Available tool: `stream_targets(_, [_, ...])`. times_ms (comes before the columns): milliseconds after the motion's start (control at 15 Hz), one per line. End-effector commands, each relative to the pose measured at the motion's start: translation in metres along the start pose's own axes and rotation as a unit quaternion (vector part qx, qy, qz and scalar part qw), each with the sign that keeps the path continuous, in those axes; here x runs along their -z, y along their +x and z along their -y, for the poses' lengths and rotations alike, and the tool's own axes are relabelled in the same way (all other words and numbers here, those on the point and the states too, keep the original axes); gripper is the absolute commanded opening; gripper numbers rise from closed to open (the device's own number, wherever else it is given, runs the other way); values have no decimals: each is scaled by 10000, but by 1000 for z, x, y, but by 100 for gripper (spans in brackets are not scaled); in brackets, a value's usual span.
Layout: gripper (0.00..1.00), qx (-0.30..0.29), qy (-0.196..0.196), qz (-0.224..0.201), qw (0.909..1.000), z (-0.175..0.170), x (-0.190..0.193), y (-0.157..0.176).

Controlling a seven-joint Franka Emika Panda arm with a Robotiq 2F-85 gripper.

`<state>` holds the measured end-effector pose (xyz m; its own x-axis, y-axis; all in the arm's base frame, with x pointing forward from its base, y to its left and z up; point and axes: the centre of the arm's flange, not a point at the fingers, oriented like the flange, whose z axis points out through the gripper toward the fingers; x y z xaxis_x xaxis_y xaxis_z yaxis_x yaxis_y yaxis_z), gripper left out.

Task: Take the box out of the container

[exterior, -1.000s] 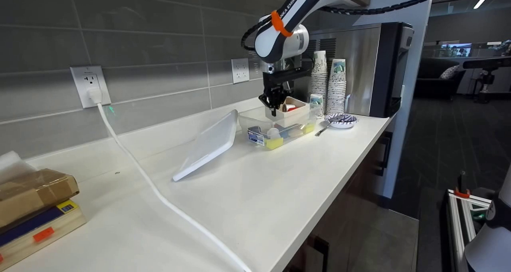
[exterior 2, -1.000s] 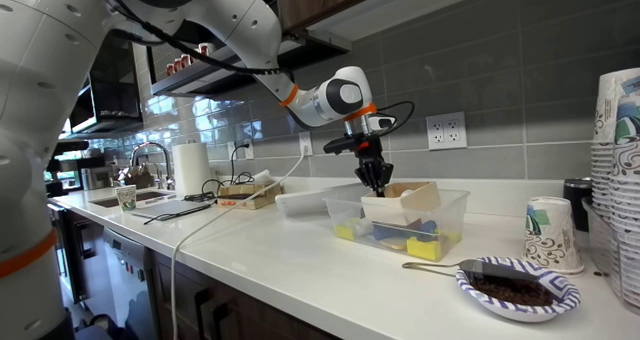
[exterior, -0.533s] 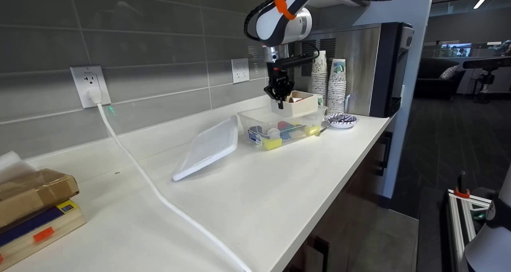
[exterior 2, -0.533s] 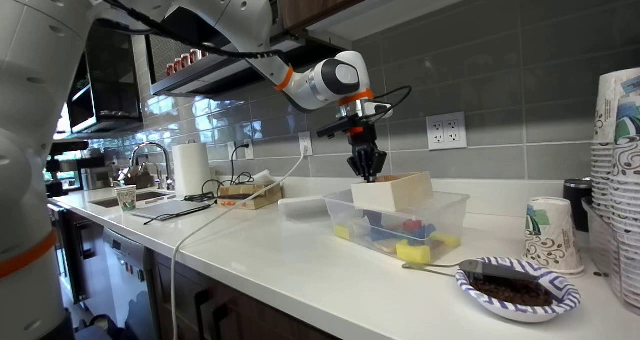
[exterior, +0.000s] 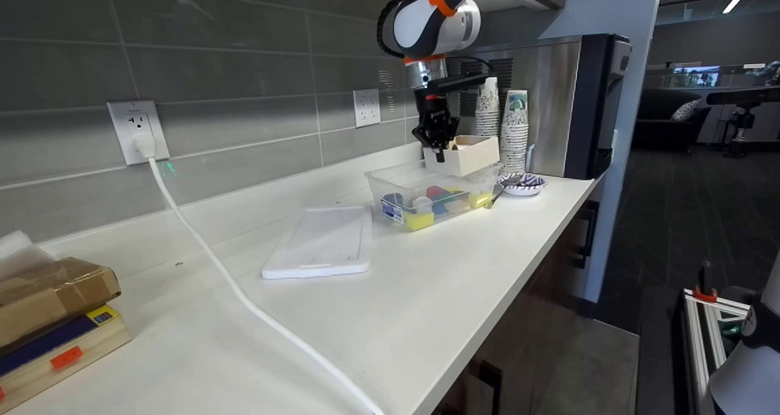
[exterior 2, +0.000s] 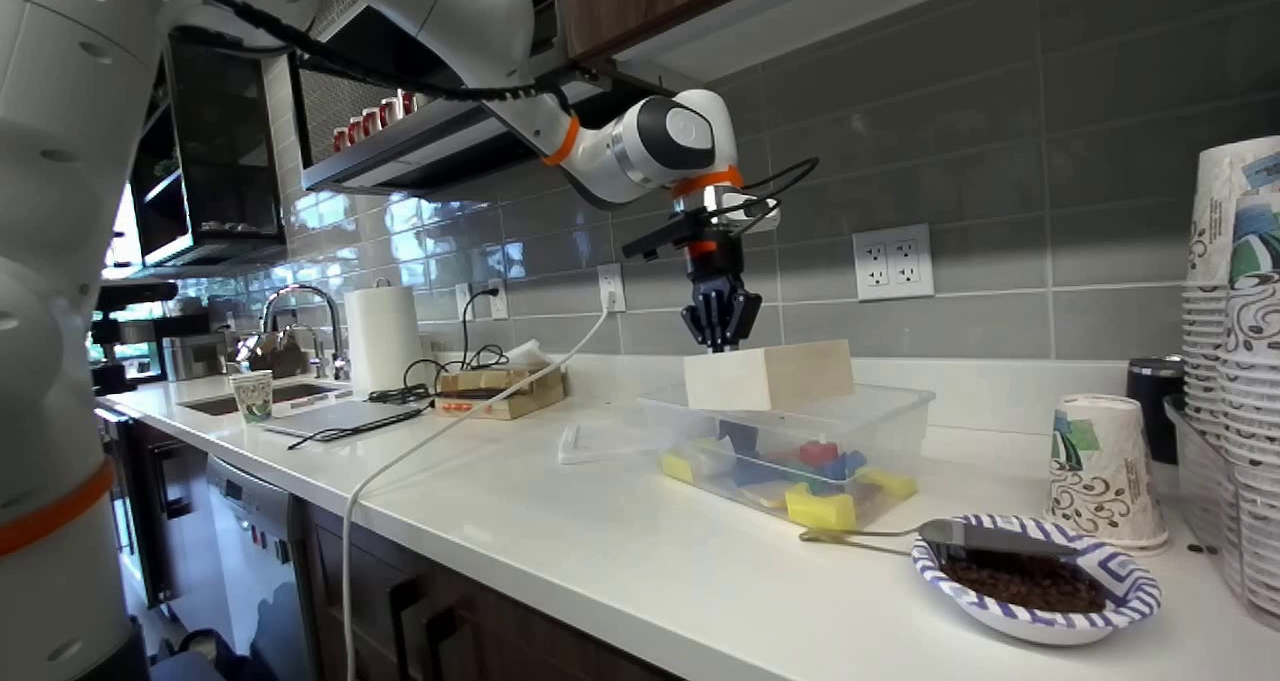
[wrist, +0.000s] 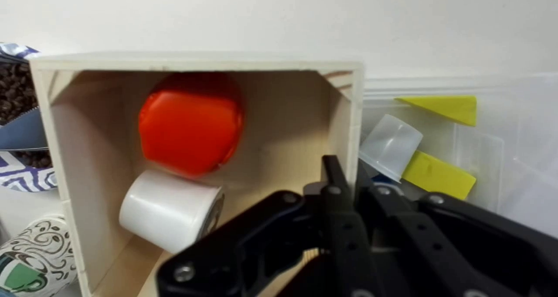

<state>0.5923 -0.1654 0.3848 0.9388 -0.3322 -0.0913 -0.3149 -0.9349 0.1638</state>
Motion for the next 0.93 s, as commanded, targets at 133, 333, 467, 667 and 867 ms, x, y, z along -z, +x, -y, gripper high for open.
stream_targets(133, [2,78,-32,36,10000,-7,-3,-27])
stream_targets(333, [2,116,3,-94,9999,-6,-8,-42])
stream_targets(467, [2,140,-6,-195,9997,-5,-12,-52])
stream_targets(667, [2,187,-17,-361,9992,-5,-17,-70])
stream_targets(867, [2,207,17,-581,9981,-5,-18,-89])
